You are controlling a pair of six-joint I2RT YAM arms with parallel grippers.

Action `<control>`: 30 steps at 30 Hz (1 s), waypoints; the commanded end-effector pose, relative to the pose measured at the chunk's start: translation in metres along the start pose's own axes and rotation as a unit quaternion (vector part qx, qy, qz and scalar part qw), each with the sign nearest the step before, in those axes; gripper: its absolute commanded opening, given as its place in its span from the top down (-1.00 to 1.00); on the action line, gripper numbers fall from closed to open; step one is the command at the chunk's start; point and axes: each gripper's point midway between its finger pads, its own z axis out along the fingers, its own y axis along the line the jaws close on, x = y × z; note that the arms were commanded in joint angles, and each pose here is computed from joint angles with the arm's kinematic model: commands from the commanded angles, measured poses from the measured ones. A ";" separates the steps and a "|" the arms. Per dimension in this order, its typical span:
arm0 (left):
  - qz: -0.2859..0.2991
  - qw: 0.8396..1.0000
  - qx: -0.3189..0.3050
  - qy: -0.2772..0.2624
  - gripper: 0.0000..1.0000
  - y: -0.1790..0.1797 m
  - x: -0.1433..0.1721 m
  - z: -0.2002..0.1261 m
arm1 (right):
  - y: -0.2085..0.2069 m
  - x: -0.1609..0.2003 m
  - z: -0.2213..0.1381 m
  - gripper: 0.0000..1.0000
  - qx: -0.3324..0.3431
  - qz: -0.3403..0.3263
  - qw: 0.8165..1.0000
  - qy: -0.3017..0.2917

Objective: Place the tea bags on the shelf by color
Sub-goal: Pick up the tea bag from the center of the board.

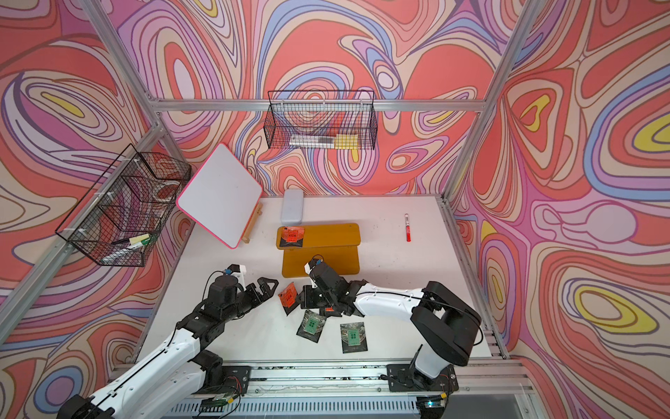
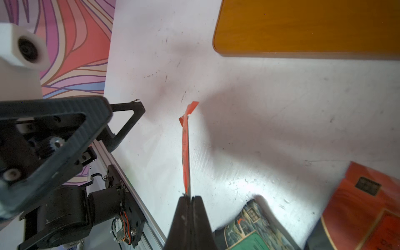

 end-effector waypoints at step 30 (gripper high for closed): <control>0.022 1.000 0.002 -0.013 -0.98 -0.011 -0.009 -0.012 | 0.057 -0.114 -0.101 1.00 -0.004 -0.125 0.979 -0.161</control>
